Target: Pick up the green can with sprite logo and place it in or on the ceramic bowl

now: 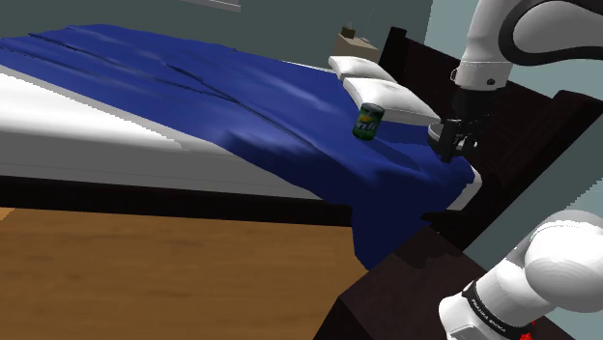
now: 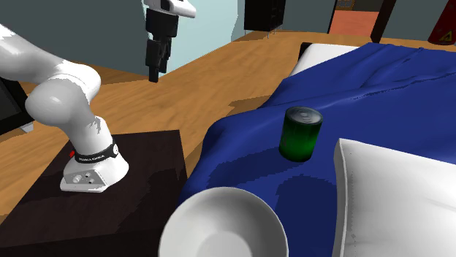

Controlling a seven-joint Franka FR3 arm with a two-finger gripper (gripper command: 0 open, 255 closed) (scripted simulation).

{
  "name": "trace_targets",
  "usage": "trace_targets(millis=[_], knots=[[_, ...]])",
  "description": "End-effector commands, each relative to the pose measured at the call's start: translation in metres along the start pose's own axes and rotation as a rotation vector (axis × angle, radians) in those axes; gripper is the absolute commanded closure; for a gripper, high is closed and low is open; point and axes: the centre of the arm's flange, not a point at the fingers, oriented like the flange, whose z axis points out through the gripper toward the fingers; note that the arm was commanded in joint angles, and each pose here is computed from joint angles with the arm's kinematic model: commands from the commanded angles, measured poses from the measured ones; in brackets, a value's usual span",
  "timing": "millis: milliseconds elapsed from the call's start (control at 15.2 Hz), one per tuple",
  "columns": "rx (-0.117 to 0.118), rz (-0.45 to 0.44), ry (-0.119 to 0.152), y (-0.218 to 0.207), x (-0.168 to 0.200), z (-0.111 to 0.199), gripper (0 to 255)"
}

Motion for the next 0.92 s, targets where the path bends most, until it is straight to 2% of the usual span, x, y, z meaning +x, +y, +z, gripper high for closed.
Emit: trace_targets(millis=[0,858], knots=[[0.000,0.000,0.000,0.000,0.000,0.000,0],[0.024,-0.154,0.116,0.081,0.135,-0.012,0]])
